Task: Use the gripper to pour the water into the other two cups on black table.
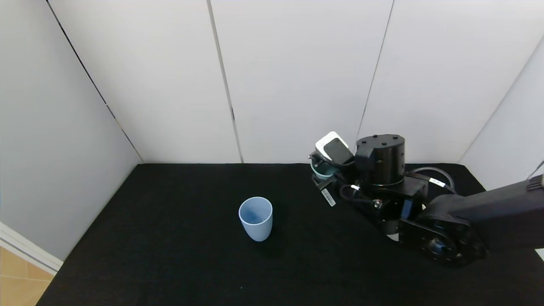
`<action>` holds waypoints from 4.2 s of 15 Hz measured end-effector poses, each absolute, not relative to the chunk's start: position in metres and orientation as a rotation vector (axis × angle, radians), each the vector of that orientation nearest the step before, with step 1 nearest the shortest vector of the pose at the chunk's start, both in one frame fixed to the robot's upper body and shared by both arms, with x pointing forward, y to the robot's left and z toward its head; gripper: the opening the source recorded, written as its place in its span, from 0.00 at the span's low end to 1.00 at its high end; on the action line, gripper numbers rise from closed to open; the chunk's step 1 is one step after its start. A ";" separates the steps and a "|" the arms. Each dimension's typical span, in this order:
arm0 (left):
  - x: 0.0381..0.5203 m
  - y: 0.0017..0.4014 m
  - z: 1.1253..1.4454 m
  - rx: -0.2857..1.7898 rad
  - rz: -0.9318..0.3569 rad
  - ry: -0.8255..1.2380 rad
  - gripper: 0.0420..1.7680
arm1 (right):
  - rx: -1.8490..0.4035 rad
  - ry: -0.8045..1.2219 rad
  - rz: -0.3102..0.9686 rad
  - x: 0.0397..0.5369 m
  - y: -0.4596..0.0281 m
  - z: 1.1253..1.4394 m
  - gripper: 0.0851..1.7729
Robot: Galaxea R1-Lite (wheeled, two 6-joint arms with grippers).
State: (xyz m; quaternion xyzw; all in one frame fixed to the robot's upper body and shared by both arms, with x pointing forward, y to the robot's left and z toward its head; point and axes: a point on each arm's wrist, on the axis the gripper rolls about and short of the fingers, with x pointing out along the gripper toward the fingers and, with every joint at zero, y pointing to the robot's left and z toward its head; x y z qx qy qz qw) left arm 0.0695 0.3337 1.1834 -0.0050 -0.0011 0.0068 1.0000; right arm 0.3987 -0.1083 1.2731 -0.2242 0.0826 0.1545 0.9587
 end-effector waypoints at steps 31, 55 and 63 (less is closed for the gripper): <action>0.070 0.334 1.183 -0.010 0.014 -0.002 0.97 | -0.133 0.333 0.291 0.363 -0.139 1.161 0.66; 0.070 0.334 1.183 -0.010 0.014 -0.002 0.97 | -0.117 0.299 0.287 0.365 -0.138 1.160 0.89; 0.070 0.334 1.183 -0.010 0.014 -0.002 0.97 | -0.102 0.205 0.276 0.349 -0.156 1.218 0.94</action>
